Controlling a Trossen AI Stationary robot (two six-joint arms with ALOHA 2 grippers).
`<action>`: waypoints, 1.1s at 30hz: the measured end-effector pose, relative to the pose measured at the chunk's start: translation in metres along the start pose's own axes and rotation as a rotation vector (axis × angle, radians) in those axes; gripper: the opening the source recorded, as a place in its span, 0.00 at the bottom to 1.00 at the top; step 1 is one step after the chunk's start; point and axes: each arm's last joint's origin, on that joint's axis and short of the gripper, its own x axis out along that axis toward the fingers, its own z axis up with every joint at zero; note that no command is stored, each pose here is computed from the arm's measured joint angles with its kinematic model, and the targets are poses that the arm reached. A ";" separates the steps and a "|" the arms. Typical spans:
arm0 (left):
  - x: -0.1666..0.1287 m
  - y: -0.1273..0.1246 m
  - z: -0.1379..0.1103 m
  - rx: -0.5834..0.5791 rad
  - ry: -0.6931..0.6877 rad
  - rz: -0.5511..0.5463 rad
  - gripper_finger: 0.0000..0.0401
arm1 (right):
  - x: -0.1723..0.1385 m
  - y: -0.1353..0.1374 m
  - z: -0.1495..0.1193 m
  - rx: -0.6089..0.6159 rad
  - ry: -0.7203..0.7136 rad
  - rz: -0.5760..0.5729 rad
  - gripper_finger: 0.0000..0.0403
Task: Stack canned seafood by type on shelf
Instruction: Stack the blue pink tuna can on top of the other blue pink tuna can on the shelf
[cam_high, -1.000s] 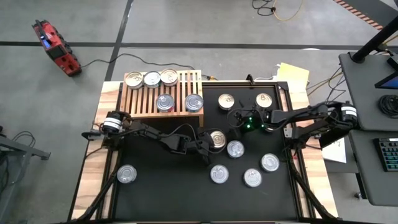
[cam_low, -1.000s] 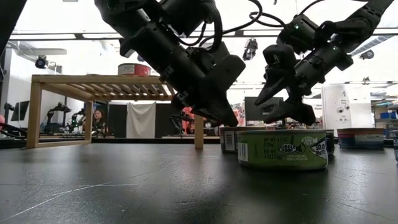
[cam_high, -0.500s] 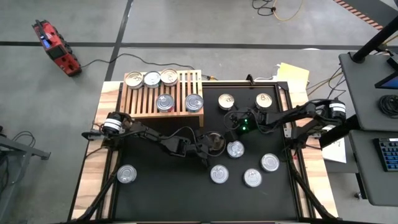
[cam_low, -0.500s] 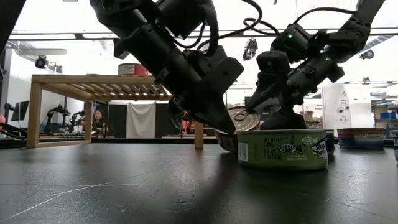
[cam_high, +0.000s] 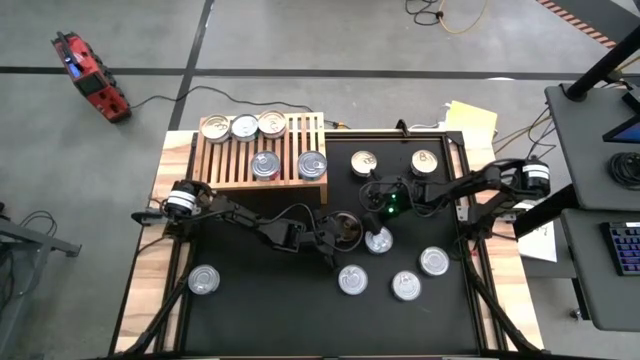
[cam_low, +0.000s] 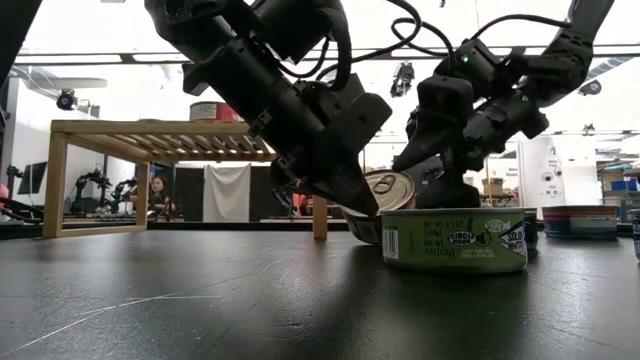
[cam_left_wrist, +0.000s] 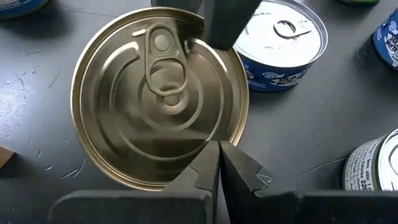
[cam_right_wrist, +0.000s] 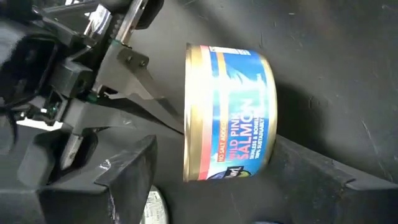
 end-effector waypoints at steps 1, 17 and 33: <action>0.000 0.000 0.000 -0.001 -0.001 0.000 0.00 | 0.001 -0.001 0.000 -0.004 0.001 -0.001 0.71; 0.002 0.000 -0.002 -0.013 0.007 -0.001 0.00 | 0.016 -0.001 -0.006 -0.111 -0.005 0.035 0.64; -0.006 0.001 0.002 -0.045 0.021 0.003 0.00 | 0.011 0.003 -0.004 -0.098 -0.011 0.047 0.47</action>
